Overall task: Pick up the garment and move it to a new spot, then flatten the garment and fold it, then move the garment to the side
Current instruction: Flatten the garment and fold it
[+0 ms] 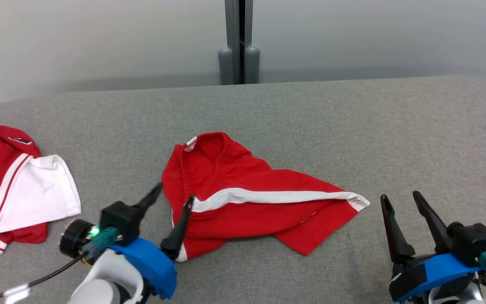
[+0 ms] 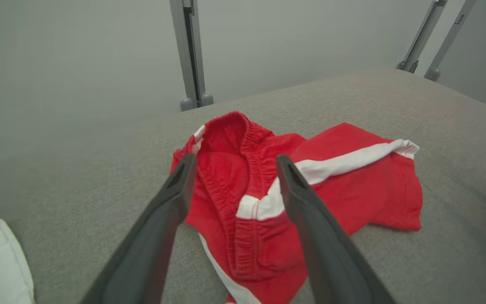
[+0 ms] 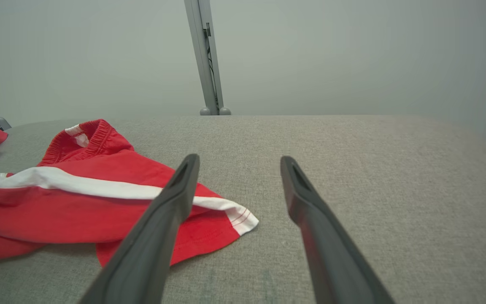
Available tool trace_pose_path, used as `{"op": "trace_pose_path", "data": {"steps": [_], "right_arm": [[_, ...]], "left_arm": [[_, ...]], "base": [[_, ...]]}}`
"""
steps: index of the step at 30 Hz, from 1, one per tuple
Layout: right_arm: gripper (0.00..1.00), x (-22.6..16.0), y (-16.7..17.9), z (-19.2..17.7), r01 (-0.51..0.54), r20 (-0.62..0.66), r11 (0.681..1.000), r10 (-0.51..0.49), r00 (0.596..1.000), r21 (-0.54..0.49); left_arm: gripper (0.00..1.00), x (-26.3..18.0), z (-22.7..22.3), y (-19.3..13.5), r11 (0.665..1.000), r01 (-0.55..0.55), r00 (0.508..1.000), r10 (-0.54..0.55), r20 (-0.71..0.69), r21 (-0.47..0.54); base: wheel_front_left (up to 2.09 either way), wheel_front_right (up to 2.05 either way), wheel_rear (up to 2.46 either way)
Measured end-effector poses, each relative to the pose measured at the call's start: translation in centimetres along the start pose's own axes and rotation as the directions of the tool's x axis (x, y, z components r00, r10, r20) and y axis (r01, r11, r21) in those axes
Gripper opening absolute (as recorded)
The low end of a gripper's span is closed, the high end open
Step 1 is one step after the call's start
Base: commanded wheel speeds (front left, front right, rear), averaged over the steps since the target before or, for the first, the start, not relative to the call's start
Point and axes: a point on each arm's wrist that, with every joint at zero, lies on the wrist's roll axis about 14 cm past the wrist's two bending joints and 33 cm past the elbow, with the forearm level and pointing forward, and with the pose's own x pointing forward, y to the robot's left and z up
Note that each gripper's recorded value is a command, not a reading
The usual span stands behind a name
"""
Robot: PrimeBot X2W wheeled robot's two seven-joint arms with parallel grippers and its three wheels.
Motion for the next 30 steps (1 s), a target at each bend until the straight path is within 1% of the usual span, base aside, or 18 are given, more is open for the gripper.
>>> {"op": "trace_pose_path", "data": {"steps": [3, 5, 13, 14, 15, 16, 22, 30], "right_arm": [[1.00, 0.2, -0.1, -0.3, 0.003, -0.007, 1.000, -0.003, 1.000, 0.002], [1.00, 0.3, -0.2, -0.5, 0.005, -0.013, 1.000, -0.005, 1.000, 0.004], [1.00, 0.3, -1.2, -1.7, 0.036, -0.042, 0.999, -0.035, 0.998, 0.012], [1.00, 0.4, -1.3, -1.8, 0.037, -0.044, 0.999, -0.037, 0.998, 0.012], [1.00, 0.5, -1.3, -1.8, 0.038, -0.046, 0.999, -0.037, 0.998, 0.012], [1.00, 0.6, -1.4, -2.1, 0.040, -0.053, 0.999, -0.039, 0.998, 0.011], [1.00, 1.0, -1.0, -4.0, 0.025, -0.112, 1.000, -0.024, 0.993, 0.000], [1.00, 2.9, 0.4, -7.8, -0.035, -0.223, 0.999, 0.034, 0.974, -0.003]], "left_arm": [[1.00, 0.6, -2.4, -1.9, 0.996, 0.085, 0.988, -0.085, -0.129, -0.008], [1.00, 1.0, -3.5, -2.4, 0.993, 0.113, 0.975, -0.114, -0.189, -0.017], [1.00, 2.6, -6.2, -2.5, 0.987, 0.158, 0.935, -0.150, -0.323, -0.003], [0.90, 2.7, -6.6, -2.6, 0.987, 0.161, 0.929, -0.153, -0.336, -0.003], [0.33, 2.8, -6.7, -2.6, 0.986, 0.166, 0.927, -0.158, -0.340, -0.004], [0.00, 3.0, -6.9, -2.5, 0.986, 0.164, 0.924, -0.155, -0.350, -0.004], [0.00, 3.7, -7.3, -2.2, 0.985, 0.173, 0.918, -0.161, -0.362, 0.000], [0.00, 4.5, -6.7, -1.7, 0.985, 0.170, 0.932, -0.158, -0.328, 0.007]], "base": [[0.00, 0.00, 0.00], [0.00, 0.00, 0.00], [0.00, 0.00, 0.00], [0.00, 0.00, 0.00], [0.00, 0.00, 0.00], [0.00, 0.00, 0.00], [0.00, 0.00, 0.00], [0.00, 0.00, 0.00]]}}
